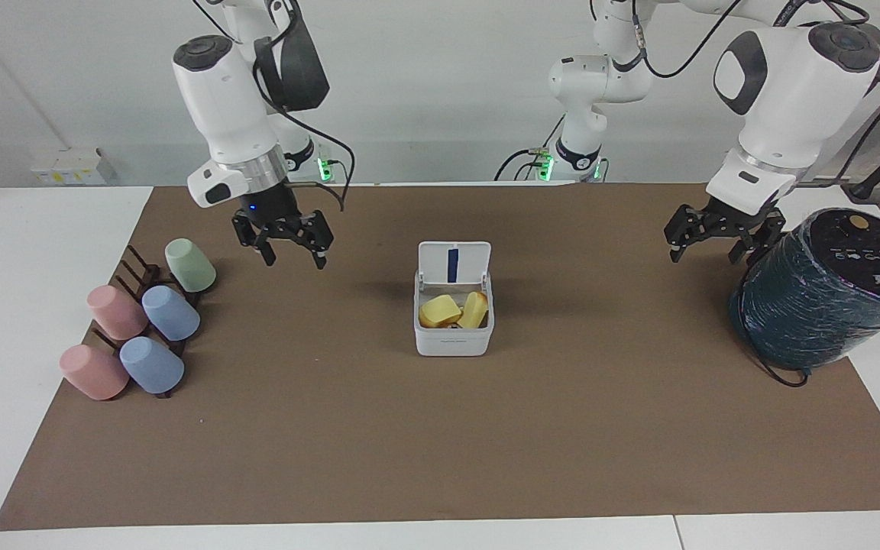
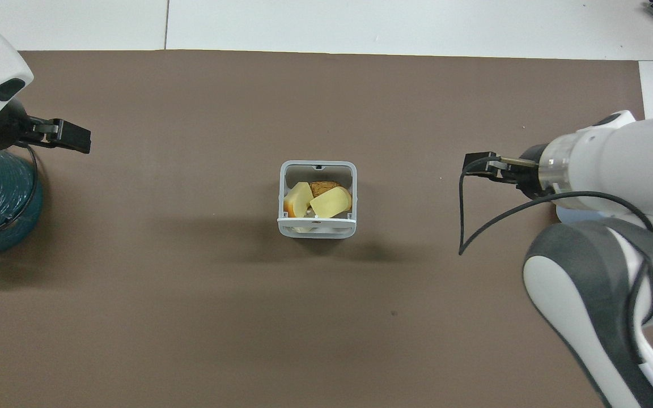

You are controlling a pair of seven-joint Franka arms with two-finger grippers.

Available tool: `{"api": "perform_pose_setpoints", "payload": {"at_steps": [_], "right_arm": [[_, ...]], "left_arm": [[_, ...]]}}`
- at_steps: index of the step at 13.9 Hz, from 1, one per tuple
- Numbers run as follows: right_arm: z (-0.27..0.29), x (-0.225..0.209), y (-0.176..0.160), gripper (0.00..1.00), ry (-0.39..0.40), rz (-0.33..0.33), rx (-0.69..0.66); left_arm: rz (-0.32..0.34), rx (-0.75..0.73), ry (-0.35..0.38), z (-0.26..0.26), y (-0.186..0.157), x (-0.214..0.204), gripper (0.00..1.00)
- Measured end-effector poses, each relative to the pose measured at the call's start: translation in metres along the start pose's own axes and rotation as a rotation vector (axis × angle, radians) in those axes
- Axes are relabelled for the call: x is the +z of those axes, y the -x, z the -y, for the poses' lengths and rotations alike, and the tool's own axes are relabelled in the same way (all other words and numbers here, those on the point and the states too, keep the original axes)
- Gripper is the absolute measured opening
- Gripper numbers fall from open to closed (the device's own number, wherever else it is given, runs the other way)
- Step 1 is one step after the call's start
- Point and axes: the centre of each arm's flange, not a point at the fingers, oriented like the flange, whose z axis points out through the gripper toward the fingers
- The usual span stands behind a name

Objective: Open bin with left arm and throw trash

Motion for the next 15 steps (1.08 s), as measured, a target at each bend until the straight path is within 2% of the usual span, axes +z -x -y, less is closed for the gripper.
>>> {"api": "perform_pose_setpoints", "payload": {"at_steps": [3, 6, 15], "right_arm": [[-0.037, -0.023, -0.011, 1.0, 0.07, 0.022, -0.05], [-0.045, -0.039, -0.016, 1.0, 0.137, 0.032, -0.073], [-0.069, -0.057, -0.032, 1.0, 0.159, 0.055, -0.075]], "left_arm": [[0.0, 0.0, 0.0, 0.0, 0.0, 0.0, 1.0], [0.0, 0.0, 0.0, 0.0, 0.0, 0.0, 1.0], [0.0, 0.0, 0.0, 0.0, 0.0, 0.0, 1.0]]}}
